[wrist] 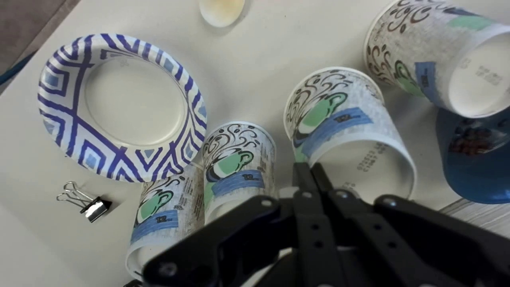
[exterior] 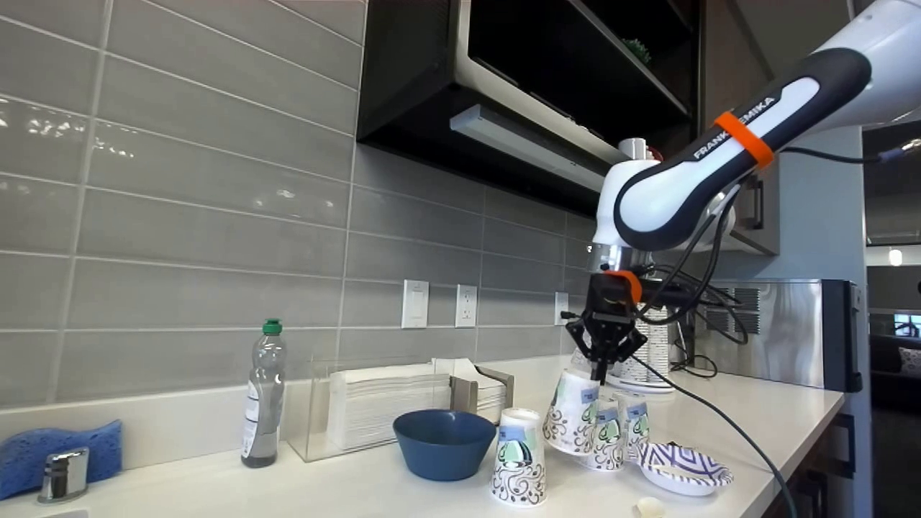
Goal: Pick up the second paper cup from the left and put it on the two cups to the right, pick up the paper cup furthest to the left and put it on the paper cup above two paper cups
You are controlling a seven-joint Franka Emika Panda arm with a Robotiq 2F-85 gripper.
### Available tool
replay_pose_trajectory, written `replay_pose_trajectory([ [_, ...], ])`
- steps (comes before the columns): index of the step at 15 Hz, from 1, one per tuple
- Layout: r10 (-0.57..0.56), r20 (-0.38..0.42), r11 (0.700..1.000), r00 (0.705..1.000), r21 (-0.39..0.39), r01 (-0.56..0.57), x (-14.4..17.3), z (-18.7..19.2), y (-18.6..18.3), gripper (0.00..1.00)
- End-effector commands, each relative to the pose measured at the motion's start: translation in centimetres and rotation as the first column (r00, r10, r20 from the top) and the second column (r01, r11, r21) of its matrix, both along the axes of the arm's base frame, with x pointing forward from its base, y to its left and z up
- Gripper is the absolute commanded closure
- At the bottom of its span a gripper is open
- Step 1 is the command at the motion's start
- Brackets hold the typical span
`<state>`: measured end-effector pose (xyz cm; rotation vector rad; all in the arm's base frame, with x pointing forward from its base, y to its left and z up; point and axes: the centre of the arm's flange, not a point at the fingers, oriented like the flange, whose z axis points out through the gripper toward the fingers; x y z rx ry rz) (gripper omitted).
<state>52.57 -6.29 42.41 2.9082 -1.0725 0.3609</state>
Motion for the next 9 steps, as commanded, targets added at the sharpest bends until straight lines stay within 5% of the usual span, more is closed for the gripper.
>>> replay_pose_trajectory([
  [1, -0.003, 0.012, 0.999, 1.000, -0.040, 0.003, -2.1, 5.6, 2.4, 0.99],
  [4, 0.033, 0.034, 0.996, 0.999, -0.080, -0.030, -3.3, 9.3, 3.3, 0.99],
  [5, 0.028, 0.030, 0.998, 0.999, -0.050, -0.027, -2.3, 7.0, 2.7, 0.98],
  [9, 0.036, 0.046, 0.998, 0.998, -0.061, -0.033, -3.2, 9.1, 3.3, 0.99],
])
